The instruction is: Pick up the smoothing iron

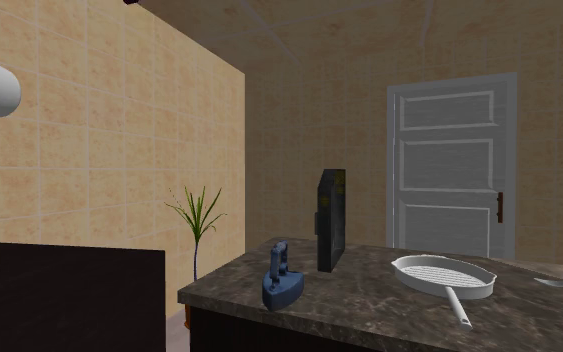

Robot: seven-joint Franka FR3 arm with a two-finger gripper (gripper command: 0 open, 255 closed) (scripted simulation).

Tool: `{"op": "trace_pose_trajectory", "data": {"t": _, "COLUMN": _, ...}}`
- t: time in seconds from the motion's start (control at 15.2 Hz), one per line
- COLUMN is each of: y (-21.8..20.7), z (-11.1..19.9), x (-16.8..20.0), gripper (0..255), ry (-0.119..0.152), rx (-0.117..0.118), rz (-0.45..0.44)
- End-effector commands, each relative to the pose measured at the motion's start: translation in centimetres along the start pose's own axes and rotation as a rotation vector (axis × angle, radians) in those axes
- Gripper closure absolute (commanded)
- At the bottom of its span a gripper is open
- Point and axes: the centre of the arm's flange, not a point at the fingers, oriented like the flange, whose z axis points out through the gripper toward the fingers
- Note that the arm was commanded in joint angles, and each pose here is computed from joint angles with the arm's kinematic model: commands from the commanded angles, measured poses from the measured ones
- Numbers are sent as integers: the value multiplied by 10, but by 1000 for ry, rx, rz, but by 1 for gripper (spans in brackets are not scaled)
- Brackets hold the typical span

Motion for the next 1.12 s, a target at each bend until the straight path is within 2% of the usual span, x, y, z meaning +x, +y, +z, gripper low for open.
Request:
{"op": "trace_pose_trajectory", "data": {"t": 0.0, "y": 0, "z": 0, "x": 0, "gripper": 0, "ry": 0, "rx": 0, "rz": 0}}
{"op": "trace_pose_trajectory", "data": {"t": 1.06, "y": -130, "z": 163, "x": -10, "gripper": 0, "ry": 84, "rx": 39, "rz": 301}}
